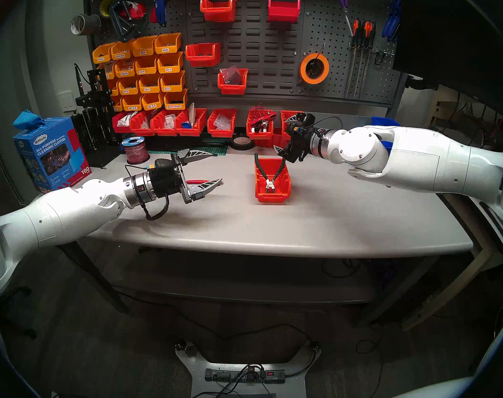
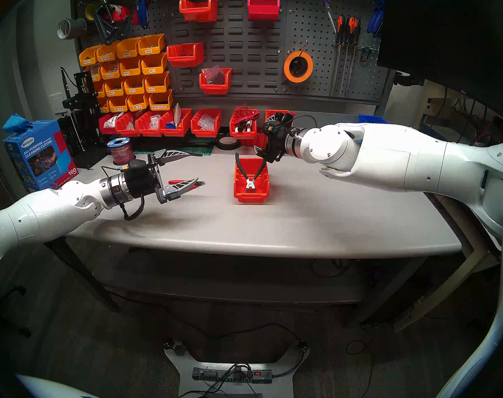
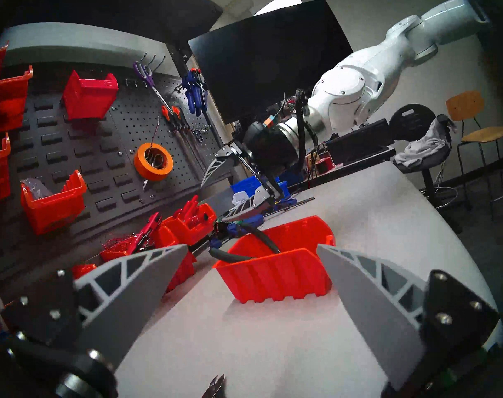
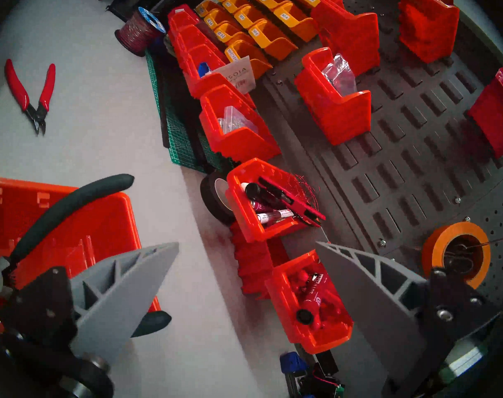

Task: Take out tools from the storage box

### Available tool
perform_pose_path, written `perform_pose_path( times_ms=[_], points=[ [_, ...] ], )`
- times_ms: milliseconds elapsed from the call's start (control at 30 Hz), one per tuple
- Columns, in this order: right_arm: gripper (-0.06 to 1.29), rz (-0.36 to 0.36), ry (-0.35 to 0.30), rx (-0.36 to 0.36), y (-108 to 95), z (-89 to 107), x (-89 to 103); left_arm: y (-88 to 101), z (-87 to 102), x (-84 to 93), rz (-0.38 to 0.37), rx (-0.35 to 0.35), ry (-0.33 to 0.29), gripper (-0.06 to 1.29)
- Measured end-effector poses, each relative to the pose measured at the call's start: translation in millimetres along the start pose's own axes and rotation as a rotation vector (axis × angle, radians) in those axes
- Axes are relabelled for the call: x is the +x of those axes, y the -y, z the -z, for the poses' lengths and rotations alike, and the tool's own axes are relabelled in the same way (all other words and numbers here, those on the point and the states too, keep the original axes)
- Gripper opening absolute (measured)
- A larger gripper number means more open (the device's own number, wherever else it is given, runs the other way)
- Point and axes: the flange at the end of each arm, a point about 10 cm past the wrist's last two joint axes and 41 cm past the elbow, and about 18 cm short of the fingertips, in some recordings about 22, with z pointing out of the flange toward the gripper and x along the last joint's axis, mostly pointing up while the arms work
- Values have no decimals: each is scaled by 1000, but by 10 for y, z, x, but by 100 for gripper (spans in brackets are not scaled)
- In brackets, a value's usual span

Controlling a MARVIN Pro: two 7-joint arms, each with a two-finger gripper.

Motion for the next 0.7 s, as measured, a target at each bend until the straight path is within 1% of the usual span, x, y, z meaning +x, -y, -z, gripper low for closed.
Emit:
perform_pose_path(
  times_ms=[100, 333, 433, 667, 700],
  points=[
    [123, -34, 25, 12, 30, 27, 16, -9, 32, -4, 2, 12, 0, 121],
    [123, -137, 110, 16, 48, 122, 29, -37, 50, -42, 8, 30, 2, 121],
    [123, -175, 124, 18, 50, 154, 48, -43, 22, -45, 6, 30, -3, 121],
    [123, -265, 132, 30, 74, 194, 82, -61, -44, -62, -6, 22, -5, 121],
    [123, -288, 136, 34, 86, 195, 80, -60, -54, -69, -8, 22, -3, 121]
  ],
)
